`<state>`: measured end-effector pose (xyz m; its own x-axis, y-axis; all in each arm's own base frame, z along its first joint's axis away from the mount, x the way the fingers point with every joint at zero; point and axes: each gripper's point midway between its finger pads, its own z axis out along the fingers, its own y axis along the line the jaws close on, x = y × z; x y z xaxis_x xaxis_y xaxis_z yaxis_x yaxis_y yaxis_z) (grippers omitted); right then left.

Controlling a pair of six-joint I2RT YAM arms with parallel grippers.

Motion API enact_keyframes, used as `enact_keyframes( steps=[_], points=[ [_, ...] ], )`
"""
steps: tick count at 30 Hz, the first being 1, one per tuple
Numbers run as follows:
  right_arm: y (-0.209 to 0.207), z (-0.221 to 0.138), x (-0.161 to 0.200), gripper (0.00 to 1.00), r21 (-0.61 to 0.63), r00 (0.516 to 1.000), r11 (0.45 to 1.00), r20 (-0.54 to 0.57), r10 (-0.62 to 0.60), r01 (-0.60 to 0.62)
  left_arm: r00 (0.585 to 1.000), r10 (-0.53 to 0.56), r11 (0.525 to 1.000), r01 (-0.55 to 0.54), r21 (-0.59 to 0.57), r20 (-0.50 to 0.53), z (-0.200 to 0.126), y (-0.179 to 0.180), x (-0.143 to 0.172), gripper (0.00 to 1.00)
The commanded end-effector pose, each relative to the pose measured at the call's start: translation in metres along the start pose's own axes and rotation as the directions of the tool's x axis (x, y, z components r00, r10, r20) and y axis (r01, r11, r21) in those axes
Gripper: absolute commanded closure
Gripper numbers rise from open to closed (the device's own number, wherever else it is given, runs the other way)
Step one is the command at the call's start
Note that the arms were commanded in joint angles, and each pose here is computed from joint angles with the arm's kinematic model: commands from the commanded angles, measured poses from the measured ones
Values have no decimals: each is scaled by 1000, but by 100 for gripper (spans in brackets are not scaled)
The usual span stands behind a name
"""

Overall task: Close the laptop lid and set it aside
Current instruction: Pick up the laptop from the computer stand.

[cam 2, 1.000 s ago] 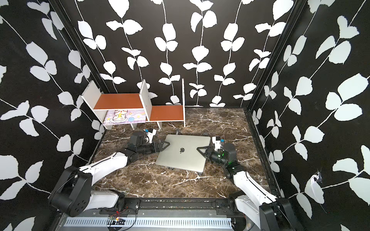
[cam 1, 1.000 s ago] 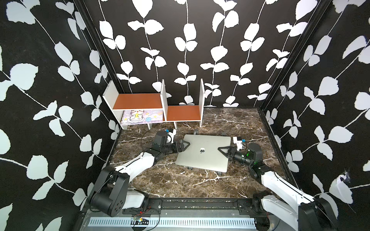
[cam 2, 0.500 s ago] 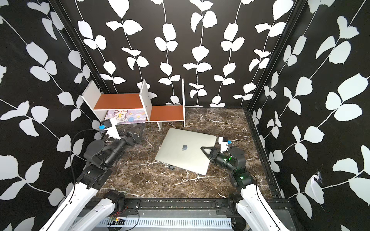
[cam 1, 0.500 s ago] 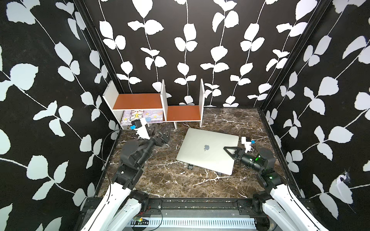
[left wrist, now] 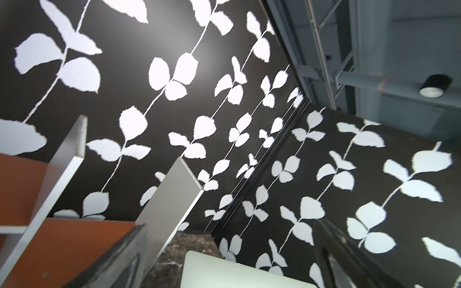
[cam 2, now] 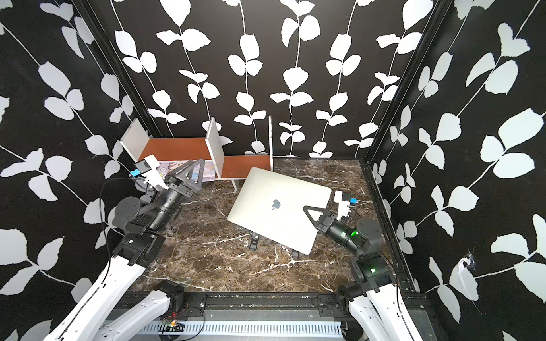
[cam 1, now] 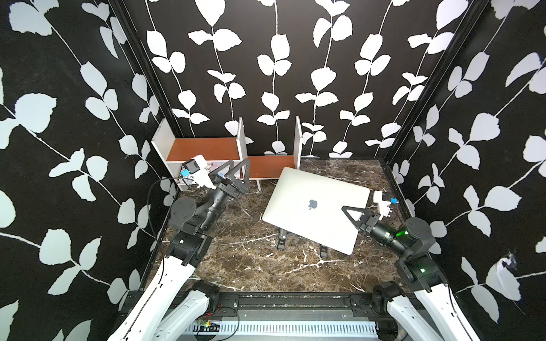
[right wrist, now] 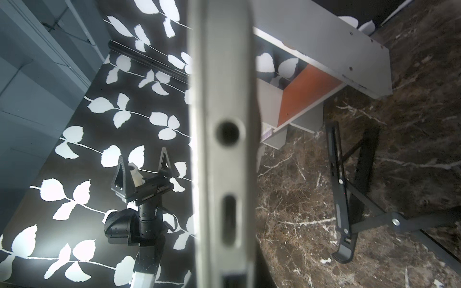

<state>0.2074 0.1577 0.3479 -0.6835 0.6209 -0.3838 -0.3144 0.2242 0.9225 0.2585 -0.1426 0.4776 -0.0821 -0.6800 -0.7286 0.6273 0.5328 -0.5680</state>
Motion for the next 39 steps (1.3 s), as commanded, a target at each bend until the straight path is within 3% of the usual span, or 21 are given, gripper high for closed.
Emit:
enact_keyframes(
  steps=[1,8,12,18,23,27,32,39],
  points=[
    [106,-25,-35,100,-287,975,942,186,-121,172,994,-104,992,102,76,22,-6,-16,-7,1],
    [122,-28,-60,100,-359,953,918,298,-57,167,932,-360,929,362,76,-29,-26,8,32,1],
    [125,-29,-72,100,-466,938,874,344,34,139,885,-463,883,466,63,-48,-24,27,58,1],
    [130,-11,-81,100,-497,947,857,321,36,136,887,-443,882,457,113,-127,-4,-2,96,1],
    [141,-7,-88,100,-526,944,839,326,47,140,859,-491,829,511,227,-141,14,-32,106,3],
    [149,-6,-93,100,-561,943,817,326,69,134,857,-493,824,515,237,-149,30,-43,118,7],
    [163,-6,-99,100,-603,940,785,331,83,143,872,-479,847,489,211,-100,45,-50,126,10],
    [175,-9,-106,100,-645,933,747,347,101,159,872,-489,842,477,252,-18,66,-69,115,24]
  ],
)
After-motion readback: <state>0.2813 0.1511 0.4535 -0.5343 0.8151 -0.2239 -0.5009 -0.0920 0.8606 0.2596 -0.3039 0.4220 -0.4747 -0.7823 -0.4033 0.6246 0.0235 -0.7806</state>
